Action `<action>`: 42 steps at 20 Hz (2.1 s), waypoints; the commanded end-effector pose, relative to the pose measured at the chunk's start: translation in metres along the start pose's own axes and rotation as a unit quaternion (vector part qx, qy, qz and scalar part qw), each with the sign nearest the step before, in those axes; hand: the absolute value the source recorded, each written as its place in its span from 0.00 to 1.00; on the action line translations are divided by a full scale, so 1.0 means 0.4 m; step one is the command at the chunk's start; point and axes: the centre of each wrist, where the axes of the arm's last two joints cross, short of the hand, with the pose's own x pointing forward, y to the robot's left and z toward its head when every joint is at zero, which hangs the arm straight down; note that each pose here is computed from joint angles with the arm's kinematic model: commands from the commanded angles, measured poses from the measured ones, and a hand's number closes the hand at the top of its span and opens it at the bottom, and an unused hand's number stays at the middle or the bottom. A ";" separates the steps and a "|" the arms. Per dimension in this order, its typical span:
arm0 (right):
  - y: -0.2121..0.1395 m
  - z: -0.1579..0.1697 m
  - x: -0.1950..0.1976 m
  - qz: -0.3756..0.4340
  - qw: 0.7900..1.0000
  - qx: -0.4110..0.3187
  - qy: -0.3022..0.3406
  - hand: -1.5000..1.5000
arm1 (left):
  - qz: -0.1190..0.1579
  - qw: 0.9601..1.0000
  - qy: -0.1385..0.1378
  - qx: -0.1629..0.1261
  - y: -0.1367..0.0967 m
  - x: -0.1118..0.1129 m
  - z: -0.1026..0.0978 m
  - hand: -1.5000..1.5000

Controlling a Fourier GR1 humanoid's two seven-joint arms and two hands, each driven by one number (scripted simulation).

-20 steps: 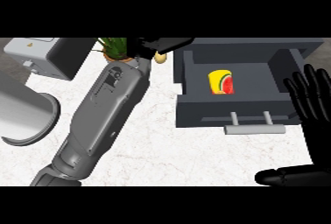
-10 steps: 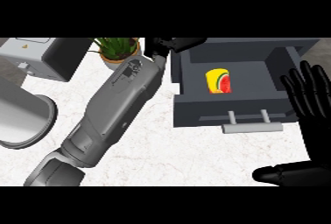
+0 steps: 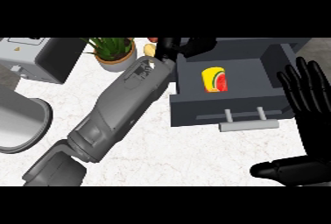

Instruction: Pick up the cup, place it into the drawer and close the drawer

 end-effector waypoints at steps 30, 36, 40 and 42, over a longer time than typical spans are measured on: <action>-0.048 -0.009 0.044 -0.043 0.997 0.055 -0.015 1.00 | 0.102 0.995 -0.021 -0.005 -0.020 -0.008 0.019 0.00; -0.056 0.019 0.070 0.071 0.990 0.120 0.006 1.00 | 0.125 0.991 -0.031 0.046 0.050 -0.021 0.062 0.00; -0.061 0.063 0.081 0.092 0.987 0.125 0.030 1.00 | 0.123 0.989 -0.024 0.075 0.192 -0.025 0.104 0.00; -0.050 0.033 0.063 0.119 0.982 0.138 0.041 1.00 | 0.125 0.989 -0.019 0.081 0.212 0.016 0.111 0.00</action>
